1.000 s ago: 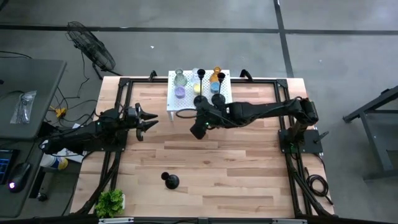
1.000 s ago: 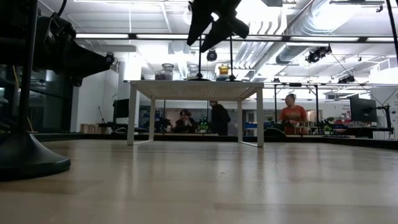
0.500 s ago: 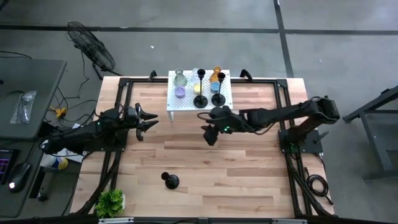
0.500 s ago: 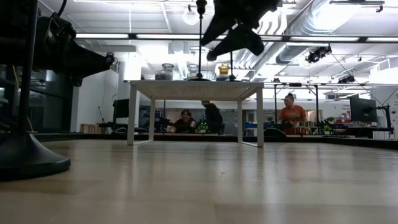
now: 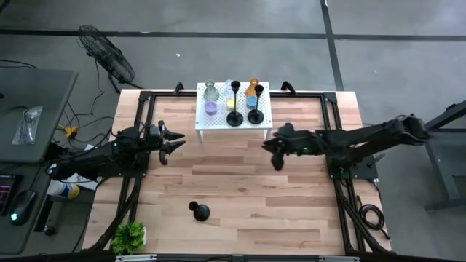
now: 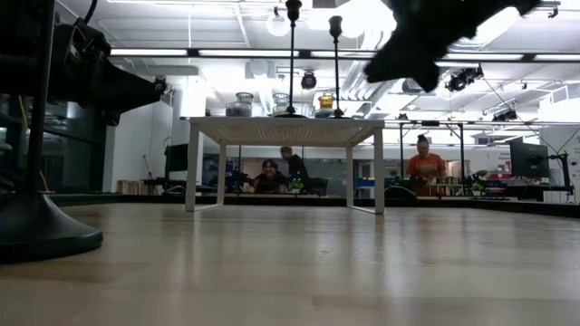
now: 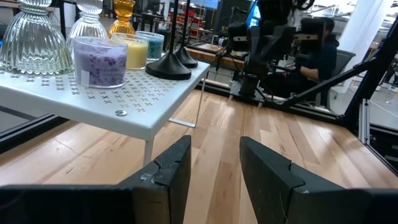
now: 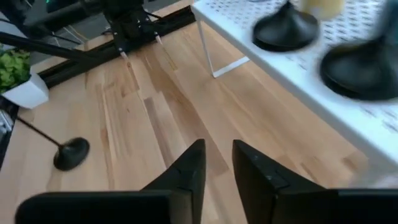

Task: Pick & Place candle stick holders
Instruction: Put the black candle holder on the shelf aligned with the other black candle holders

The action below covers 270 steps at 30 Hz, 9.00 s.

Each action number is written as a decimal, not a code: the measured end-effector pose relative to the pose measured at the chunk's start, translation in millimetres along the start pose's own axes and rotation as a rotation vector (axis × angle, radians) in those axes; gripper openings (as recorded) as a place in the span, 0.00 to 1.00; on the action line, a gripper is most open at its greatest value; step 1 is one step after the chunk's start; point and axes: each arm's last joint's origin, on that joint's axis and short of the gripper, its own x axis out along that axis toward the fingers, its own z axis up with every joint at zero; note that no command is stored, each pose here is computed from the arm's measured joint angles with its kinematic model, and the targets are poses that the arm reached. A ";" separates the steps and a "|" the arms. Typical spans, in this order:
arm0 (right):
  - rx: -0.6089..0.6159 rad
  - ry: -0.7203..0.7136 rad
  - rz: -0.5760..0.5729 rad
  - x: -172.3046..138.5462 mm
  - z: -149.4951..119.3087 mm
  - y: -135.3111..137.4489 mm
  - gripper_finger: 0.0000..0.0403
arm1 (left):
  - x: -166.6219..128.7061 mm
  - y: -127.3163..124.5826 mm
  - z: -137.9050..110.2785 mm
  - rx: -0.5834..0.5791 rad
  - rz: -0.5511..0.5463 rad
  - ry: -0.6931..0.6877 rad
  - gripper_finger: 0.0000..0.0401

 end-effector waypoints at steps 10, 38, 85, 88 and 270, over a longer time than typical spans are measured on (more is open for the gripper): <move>0.014 -0.119 0.058 -44.5 -62.7 -46.0 0.11 | 0.0 0.0 0.0 0.000 0.000 0.000 0.33; -0.121 -0.401 0.209 -72.0 -121.8 -82.6 0.10 | 0.0 0.0 0.0 0.000 0.000 0.000 0.33; -0.206 -0.373 0.331 -72.1 -123.9 -86.6 0.10 | 0.0 0.0 0.0 0.000 0.000 0.000 0.33; -0.206 -0.373 0.331 -72.1 -123.9 -86.6 0.10 | 0.0 0.0 0.0 0.000 0.000 0.000 0.33; -0.204 -0.384 0.333 -72.4 -123.1 -86.4 0.10 | 47.0 -207.5 -24.7 0.163 -0.407 0.313 0.18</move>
